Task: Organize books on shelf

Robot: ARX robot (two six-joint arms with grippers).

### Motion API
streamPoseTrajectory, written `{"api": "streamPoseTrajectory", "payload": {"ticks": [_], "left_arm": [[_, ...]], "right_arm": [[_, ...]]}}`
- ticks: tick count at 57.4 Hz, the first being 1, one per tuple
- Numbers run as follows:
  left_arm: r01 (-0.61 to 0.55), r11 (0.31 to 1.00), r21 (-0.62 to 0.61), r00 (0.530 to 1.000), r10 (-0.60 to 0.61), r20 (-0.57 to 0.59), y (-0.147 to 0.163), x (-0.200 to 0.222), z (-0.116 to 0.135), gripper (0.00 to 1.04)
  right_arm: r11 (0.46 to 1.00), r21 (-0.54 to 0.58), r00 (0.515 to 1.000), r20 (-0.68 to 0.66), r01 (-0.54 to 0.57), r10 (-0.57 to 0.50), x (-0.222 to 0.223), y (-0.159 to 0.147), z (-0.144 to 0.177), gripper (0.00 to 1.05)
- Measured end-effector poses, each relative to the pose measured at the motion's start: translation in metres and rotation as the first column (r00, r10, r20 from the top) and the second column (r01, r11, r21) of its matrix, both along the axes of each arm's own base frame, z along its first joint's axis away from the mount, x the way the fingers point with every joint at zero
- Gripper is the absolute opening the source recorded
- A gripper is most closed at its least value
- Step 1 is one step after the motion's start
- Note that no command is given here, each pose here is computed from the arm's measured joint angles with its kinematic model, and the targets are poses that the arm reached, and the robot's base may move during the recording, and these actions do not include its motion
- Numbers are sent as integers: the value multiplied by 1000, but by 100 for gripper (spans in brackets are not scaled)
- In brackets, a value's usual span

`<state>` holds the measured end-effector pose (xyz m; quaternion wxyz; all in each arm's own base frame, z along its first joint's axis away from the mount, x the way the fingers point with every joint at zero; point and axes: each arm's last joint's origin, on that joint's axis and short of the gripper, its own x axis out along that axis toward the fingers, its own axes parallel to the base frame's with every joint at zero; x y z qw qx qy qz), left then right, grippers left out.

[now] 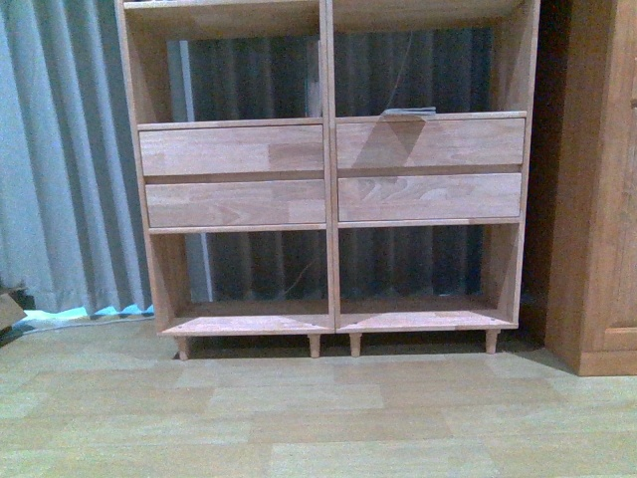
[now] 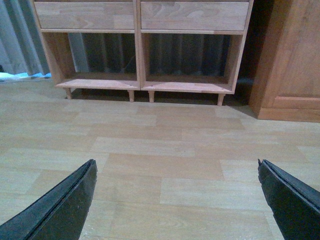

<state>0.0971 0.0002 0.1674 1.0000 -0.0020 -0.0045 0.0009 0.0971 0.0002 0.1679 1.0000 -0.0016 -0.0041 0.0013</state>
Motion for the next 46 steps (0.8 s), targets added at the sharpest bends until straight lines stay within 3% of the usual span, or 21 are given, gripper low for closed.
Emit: {"api": "streamPoseTrajectory", "payload": {"ticks": [46], "left_arm": [[0,1000,0,1000,0,0,0,0,0,97]], "right_arm": [[1000,0,1000,0,0,0,0,0,0,98]]}}
